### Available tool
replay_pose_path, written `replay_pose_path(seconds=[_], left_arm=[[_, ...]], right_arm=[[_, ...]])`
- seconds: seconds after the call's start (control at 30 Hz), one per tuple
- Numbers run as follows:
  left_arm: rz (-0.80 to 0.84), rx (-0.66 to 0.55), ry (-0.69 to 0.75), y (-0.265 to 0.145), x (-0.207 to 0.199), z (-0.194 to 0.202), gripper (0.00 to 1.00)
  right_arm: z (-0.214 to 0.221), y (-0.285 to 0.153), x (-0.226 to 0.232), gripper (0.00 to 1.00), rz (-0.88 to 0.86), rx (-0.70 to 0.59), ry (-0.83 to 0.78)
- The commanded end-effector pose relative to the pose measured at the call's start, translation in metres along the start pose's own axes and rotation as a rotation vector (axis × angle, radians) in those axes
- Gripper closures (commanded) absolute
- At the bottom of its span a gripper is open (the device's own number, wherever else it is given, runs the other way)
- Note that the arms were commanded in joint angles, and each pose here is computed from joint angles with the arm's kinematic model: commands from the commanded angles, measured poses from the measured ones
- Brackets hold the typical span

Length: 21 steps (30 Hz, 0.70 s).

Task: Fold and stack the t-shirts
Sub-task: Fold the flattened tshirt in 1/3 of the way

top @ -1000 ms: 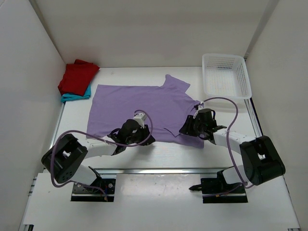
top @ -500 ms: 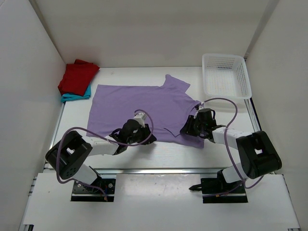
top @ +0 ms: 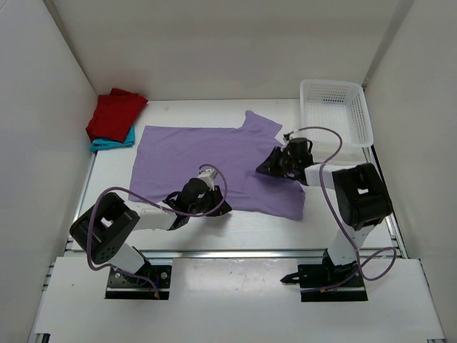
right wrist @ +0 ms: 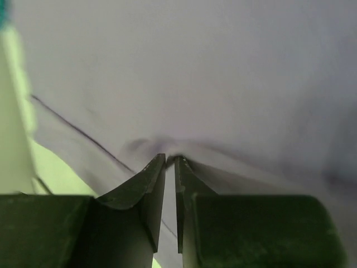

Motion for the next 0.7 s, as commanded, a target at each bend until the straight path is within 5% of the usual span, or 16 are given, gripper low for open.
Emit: replay_pose_path(seconds=[0.0, 0.1, 0.23, 0.5, 0.67], left_arm=[[0.053, -0.043, -0.005, -0.008, -0.013, -0.013, 0.74], [0.027, -0.057, -0.002, -0.011, -0.011, -0.017, 0.73], [0.011, -0.075, 0.003, -0.013, -0.005, -0.024, 0.73], [-0.172, -0.059, 0.037, -0.023, 0.047, -0.041, 0.72], [-0.301, -0.084, 0.030, -0.046, 0.082, -0.046, 0.71]], right_arm=[[-0.047, 0.002, 0.085, 0.87, -0.261, -0.064, -0.046], [-0.053, -0.010, 0.107, 0.78, -0.245, -0.128, -0.144], [-0.026, -0.021, 0.081, 0.72, -0.126, -0.171, -0.244], [0.050, -0.033, 0.030, 0.96, -0.036, -0.035, -0.283], [0.072, -0.024, 0.010, 1.00, 0.046, 0.031, -0.349]])
Point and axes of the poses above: each gripper's point midway between its finger pads, its own y axis out along the fingers, its own x axis along the line the jaws close on, z = x × y, the point moved 2 cm from there along -y, back along the fingers, and after that the axes turned 9 degrees about y, right-handed, at the moved point
